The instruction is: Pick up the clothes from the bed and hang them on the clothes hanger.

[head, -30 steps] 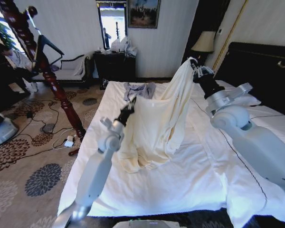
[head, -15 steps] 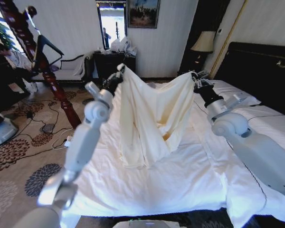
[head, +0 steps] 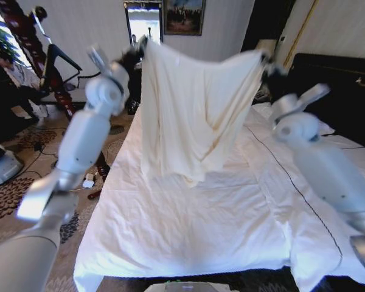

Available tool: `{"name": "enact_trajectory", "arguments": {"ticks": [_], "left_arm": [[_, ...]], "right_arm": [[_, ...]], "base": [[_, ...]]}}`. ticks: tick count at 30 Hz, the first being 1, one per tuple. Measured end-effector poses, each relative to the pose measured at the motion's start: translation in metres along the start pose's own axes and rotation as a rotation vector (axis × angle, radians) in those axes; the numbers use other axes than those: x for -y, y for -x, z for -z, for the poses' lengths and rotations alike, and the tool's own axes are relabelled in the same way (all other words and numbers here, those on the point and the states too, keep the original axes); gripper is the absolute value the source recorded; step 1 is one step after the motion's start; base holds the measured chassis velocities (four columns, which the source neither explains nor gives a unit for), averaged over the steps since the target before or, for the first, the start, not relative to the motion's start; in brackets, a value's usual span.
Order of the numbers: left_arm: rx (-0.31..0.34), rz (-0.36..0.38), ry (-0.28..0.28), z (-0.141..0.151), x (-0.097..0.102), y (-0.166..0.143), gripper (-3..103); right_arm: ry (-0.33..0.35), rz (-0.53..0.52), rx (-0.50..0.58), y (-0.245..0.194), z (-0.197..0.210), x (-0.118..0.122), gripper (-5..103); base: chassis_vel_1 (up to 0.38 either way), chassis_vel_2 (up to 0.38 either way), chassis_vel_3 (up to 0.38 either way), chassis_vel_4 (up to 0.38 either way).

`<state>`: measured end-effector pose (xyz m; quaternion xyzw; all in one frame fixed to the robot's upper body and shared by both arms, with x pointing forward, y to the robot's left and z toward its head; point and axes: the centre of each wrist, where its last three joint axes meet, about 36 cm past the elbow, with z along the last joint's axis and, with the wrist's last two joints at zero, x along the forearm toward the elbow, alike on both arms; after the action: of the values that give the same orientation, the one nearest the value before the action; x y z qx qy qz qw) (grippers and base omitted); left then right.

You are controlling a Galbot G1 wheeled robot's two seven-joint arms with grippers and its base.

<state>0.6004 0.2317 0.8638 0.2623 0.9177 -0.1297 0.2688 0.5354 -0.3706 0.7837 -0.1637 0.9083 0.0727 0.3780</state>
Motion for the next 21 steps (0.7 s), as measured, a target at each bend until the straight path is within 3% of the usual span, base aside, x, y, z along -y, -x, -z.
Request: {"name": "enact_trajectory", "arguments": {"ticks": [6,9,10,14,21], "left_arm": [[0.008,-0.002,0.026,0.023,0.024,-0.023,1],[-0.010,-0.015,0.057,0.035,0.040,-0.063,1],[-0.010,-0.015,0.057,0.035,0.040,-0.063,1],[-0.003,-0.024,0.100,0.075,0.050,-0.114,1],[0.012,0.019,0.117,0.122,0.057,-0.132,1]], "right_arm": [[-0.071,0.046,0.033,-0.023,0.046,-0.027,1],[-0.137,0.068,0.017,-0.058,0.072,-0.046,1],[-0.137,0.068,0.017,-0.058,0.072,-0.046,1],[-0.226,0.125,-0.030,-0.084,0.116,-0.083,1],[-0.236,0.122,-0.051,-0.076,0.146,-0.096,1]], "base": [[0.000,0.000,0.000,0.000],[0.000,0.000,0.000,0.000],[0.000,0.000,0.000,0.000],[0.000,0.000,0.000,0.000],[0.000,0.000,0.000,0.000]]}}
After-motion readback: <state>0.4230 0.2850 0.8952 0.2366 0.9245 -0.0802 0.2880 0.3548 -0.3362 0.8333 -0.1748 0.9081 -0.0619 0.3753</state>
